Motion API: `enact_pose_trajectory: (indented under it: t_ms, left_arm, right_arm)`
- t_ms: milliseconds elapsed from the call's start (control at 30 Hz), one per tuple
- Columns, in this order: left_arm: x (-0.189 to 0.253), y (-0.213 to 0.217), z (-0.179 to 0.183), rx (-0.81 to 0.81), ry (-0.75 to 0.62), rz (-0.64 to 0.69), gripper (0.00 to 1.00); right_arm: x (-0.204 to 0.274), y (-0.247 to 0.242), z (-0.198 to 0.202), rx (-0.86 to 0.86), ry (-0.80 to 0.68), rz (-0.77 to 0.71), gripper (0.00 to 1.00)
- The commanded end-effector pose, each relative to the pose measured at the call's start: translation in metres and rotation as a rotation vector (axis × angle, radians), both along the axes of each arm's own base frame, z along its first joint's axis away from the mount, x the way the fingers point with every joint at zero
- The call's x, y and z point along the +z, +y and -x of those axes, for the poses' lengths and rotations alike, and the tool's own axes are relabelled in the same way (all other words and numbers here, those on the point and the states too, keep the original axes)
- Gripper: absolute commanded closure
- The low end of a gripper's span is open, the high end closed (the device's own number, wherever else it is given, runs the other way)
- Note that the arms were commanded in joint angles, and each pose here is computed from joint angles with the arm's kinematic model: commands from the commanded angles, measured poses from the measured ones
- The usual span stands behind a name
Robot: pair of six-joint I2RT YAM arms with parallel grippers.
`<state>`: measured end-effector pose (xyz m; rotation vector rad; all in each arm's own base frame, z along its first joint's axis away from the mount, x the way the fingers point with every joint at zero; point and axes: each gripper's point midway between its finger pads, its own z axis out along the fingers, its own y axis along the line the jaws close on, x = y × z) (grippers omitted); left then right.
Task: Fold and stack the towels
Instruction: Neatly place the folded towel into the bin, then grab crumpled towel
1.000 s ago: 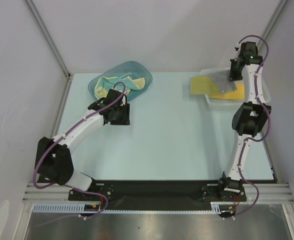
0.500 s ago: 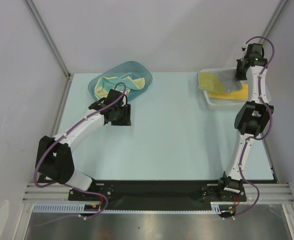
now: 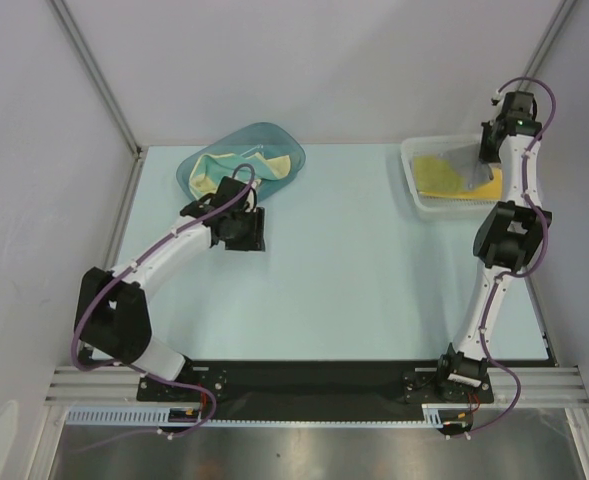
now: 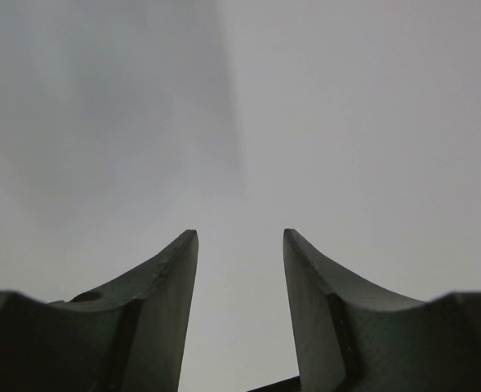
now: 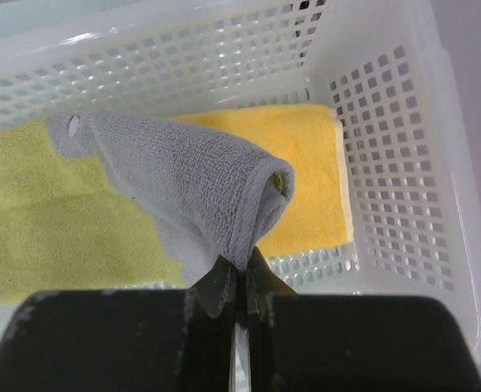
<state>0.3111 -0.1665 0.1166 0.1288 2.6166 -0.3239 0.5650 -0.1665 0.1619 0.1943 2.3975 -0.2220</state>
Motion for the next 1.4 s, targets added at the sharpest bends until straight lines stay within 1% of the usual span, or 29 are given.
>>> enact_pose_trajectory:
  t_ms: [0,100,233,333,367,467,500,567,600,633,733,767,800,833,867,900,933,967,1000,1033,1067,1100,1167,1200,1233,1267,1300,1333,1367]
  left_arm:
    - [0.014,-0.005,-0.013,-0.021,-0.035,0.021,0.48]
    - [0.014,-0.005,-0.014,-0.026,-0.032,0.01,0.48]
    - [0.018,-0.002,-0.017,-0.027,-0.038,-0.011,0.47]
    - [0.023,0.0,-0.019,-0.021,-0.047,-0.019,0.47]
    - [0.025,0.0,-0.02,-0.018,-0.052,-0.023,0.47]
    - [0.037,0.0,-0.025,-0.009,-0.083,-0.013,0.47]
    - [0.043,-0.002,-0.027,-0.007,-0.098,-0.006,0.47]
    - [0.063,0.0,-0.038,0.02,-0.166,0.0,0.46]
    - [0.071,-0.002,-0.043,0.026,-0.196,0.01,0.46]
    - [0.078,-0.002,-0.048,0.036,-0.221,0.017,0.46]
    - [0.114,0.004,-0.069,0.087,-0.324,0.005,0.46]
    - [0.13,0.005,-0.081,0.107,-0.374,0.003,0.46]
    - [0.14,0.017,-0.091,0.156,-0.418,-0.039,0.46]
    - [0.148,0.022,-0.098,0.168,-0.451,-0.06,0.46]
    - [0.158,0.024,-0.111,0.183,-0.488,-0.07,0.46]
    - [0.163,0.036,-0.122,0.219,-0.515,-0.099,0.46]
    - [0.173,0.04,-0.133,0.227,-0.554,-0.117,0.46]
    - [0.175,0.045,-0.14,0.24,-0.564,-0.133,0.45]
    - [0.163,0.054,-0.153,0.257,-0.544,-0.157,0.45]
    - [0.161,0.057,-0.161,0.251,-0.544,-0.165,0.45]
    - [0.165,0.058,-0.172,0.255,-0.562,-0.159,0.46]
    - [0.145,0.065,-0.185,0.247,-0.532,-0.19,0.46]
    - [0.135,0.07,-0.203,0.233,-0.528,-0.215,0.47]
    - [0.127,0.08,-0.211,0.25,-0.512,-0.242,0.47]
    - [0.097,0.085,-0.222,0.245,-0.453,-0.28,0.47]
    - [0.098,0.089,-0.23,0.254,-0.443,-0.286,0.48]
    - [0.09,0.102,-0.237,0.278,-0.418,-0.29,0.48]
    - [0.07,0.102,-0.248,0.282,-0.374,-0.285,0.48]
    - [0.061,0.108,-0.253,0.282,-0.359,-0.28,0.46]
  right_arm:
    - [-0.004,-0.018,-0.013,0.001,-0.039,0.032,1.0]
    - [-0.015,-0.03,-0.018,-0.017,-0.051,0.018,1.0]
    - [-0.028,-0.04,-0.024,-0.031,-0.059,0.03,0.97]
    - [-0.029,-0.055,-0.025,-0.099,-0.062,0.086,0.74]
    - [-0.027,-0.059,-0.024,-0.12,-0.065,0.101,0.62]
    - [-0.006,-0.069,-0.017,-0.203,-0.095,0.138,0.48]
    - [0.015,-0.068,-0.014,-0.229,-0.136,0.133,0.47]
    - [0.018,-0.062,-0.008,-0.249,-0.145,0.12,0.46]
    - [0.044,-0.057,-0.003,-0.269,-0.196,0.112,0.45]
    - [0.037,-0.046,-0.002,-0.262,-0.188,0.095,0.44]
    - [0.062,-0.016,0.004,-0.225,-0.221,0.051,0.42]
    - [0.062,0.003,0.004,-0.214,-0.219,0.016,0.42]
    - [0.064,0.019,0.005,-0.183,-0.22,-0.019,0.41]
    - [0.079,0.033,0.011,-0.172,-0.238,-0.049,0.39]
    - [0.073,0.058,0.013,-0.129,-0.217,-0.075,0.34]
    - [0.077,0.076,0.016,-0.094,-0.22,-0.109,0.27]
    - [0.093,0.09,0.022,-0.077,-0.245,-0.133,0.12]
    - [0.095,0.104,0.027,-0.061,-0.243,-0.15,0.01]
    - [0.086,0.129,0.034,-0.015,-0.216,-0.179,0.0]
    - [0.088,0.143,0.037,0.01,-0.223,-0.194,0.0]
    - [0.104,0.157,0.045,0.025,-0.257,-0.222,0.0]
    - [0.091,0.18,0.051,0.082,-0.235,-0.264,0.0]
    - [0.096,0.217,0.062,0.164,-0.248,-0.303,0.0]
    - [0.094,0.238,0.073,0.212,-0.249,-0.325,0.0]
    - [0.095,0.246,0.078,0.221,-0.254,-0.341,0.0]
    - [0.091,0.256,0.082,0.242,-0.251,-0.363,0.0]
    - [0.102,0.269,0.087,0.27,-0.283,-0.409,0.0]
    - [0.086,0.287,0.096,0.296,-0.249,-0.43,0.0]
    - [0.084,0.296,0.1,0.309,-0.255,-0.443,0.0]
